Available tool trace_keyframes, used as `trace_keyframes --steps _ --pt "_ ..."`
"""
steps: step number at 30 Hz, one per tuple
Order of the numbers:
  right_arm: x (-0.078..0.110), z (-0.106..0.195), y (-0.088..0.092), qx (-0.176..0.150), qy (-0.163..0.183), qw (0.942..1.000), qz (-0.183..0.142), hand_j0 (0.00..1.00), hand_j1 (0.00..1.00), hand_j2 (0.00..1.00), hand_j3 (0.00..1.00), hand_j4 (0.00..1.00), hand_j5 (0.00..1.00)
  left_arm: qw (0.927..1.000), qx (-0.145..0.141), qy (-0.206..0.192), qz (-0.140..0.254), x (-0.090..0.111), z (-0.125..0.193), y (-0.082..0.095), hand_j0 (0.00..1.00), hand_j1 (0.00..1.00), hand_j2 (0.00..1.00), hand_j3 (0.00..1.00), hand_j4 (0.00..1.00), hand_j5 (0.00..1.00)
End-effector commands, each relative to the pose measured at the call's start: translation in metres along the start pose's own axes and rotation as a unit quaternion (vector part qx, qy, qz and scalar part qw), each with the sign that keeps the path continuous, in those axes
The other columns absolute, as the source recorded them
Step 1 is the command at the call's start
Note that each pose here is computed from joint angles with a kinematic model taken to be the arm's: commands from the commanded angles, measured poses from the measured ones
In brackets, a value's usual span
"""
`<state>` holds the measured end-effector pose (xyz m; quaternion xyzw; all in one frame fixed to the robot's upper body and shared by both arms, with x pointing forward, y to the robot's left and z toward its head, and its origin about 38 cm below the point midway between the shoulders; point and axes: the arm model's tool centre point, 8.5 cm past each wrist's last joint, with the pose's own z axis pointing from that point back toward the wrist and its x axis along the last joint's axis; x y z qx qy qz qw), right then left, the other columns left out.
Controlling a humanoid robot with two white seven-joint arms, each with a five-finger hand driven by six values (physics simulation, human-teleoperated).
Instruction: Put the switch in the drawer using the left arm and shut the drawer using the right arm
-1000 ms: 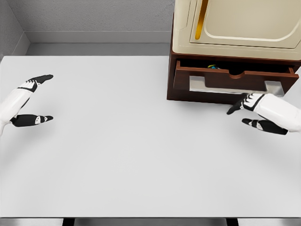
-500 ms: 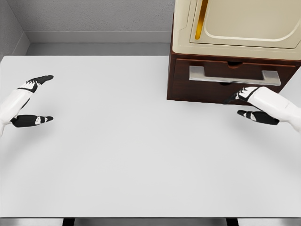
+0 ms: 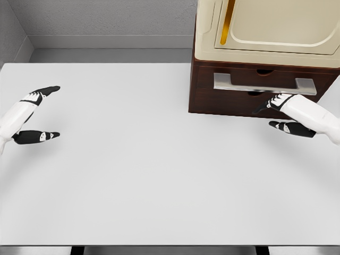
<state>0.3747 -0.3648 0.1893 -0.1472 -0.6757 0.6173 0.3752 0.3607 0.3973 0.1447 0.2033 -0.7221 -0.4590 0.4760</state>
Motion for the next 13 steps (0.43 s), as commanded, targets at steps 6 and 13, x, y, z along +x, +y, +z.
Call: trace_keyframes --steps 6,13 --pt "-0.004 0.036 -0.010 0.039 0.026 0.9987 0.021 0.67 0.67 0.67 0.67 0.67 0.67 1.0000 0.002 -0.005 0.002 0.003 -0.001 0.000 1.00 1.00 1.00 1.00 1.00 1.00" --pt "-0.027 0.077 -0.020 0.081 0.084 0.9926 0.035 0.70 0.70 0.70 0.70 0.70 0.70 1.0000 -0.004 0.002 0.003 0.000 0.004 -0.003 1.00 1.00 1.00 1.00 1.00 1.00"
